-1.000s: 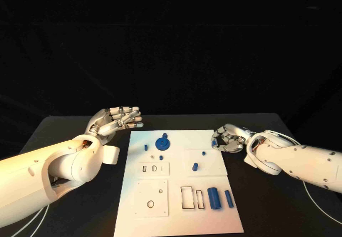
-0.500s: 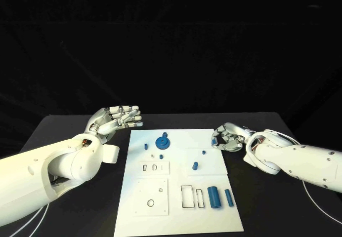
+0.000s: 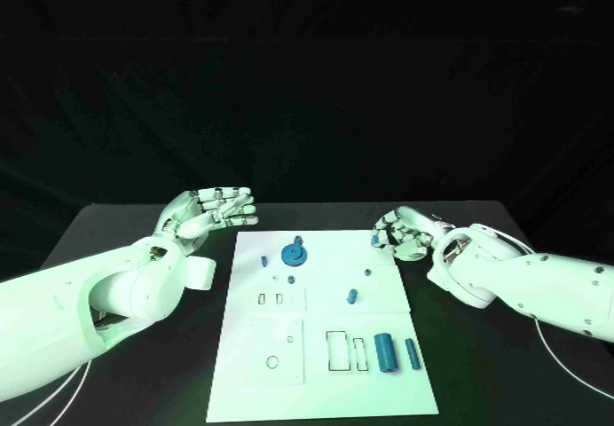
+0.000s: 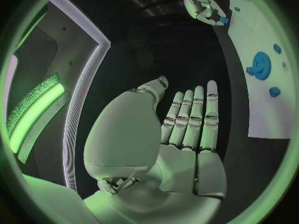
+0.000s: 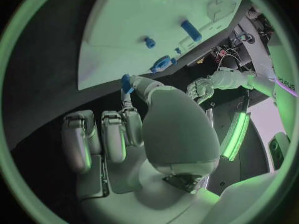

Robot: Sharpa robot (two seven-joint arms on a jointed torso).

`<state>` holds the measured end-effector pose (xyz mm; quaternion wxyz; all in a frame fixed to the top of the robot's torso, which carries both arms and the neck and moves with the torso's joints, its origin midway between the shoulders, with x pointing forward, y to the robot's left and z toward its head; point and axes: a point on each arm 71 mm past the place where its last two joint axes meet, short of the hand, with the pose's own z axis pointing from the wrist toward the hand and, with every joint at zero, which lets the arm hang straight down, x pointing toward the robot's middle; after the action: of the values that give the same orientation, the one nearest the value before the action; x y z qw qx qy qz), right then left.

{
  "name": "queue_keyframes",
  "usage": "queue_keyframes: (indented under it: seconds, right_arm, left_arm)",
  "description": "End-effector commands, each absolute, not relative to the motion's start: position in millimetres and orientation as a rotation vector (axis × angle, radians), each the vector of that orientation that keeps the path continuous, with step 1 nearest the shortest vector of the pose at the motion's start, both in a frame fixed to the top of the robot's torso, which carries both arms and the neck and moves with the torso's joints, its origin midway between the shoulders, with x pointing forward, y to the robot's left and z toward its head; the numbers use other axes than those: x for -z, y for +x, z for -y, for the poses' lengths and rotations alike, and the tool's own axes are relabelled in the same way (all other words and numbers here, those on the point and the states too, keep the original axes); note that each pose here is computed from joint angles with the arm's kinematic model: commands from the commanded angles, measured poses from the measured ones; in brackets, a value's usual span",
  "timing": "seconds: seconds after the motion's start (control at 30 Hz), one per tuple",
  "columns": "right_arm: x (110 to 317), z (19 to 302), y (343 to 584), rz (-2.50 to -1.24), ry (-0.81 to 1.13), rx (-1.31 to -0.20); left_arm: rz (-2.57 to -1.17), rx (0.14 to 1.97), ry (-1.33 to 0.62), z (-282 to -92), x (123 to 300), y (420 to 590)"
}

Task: Assemble the parts on the task board

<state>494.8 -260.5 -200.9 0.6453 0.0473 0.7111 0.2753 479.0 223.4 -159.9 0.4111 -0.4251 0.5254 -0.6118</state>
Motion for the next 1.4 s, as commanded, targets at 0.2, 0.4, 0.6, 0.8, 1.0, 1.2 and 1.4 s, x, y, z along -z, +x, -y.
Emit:
queue_keyframes:
  seconds: [0.2,0.4,0.6,0.8,1.0,1.2,1.4]
  right_arm:
    - [186,205,483,-1.602,0.146,-0.636]
    - [184,155,462,-1.623,0.062,-0.71]
    - [189,118,448,-1.632,-0.062,-0.731]
    - [202,96,440,-1.66,-0.12,-0.73]
    - [216,82,433,-1.697,-0.147,-0.723]
    - [227,76,430,-1.726,-0.157,-0.719]
    - [235,73,429,-1.75,-0.163,-0.712]
  left_arm:
    - [-1.325,1.565,-1.062,-220.0,160.5,481.5]
    - [-1.328,1.56,-1.064,-218.5,162.2,483.4]
    - [-1.33,1.561,-1.064,-216.1,162.7,484.1]
    - [-1.335,1.563,-1.06,-213.3,163.5,485.0]
    - [-1.338,1.563,-1.059,-212.3,164.3,485.3]
    - [-1.341,1.567,-1.058,-210.7,164.4,485.0]
    - [-1.342,1.567,-1.058,-210.3,164.5,485.0]
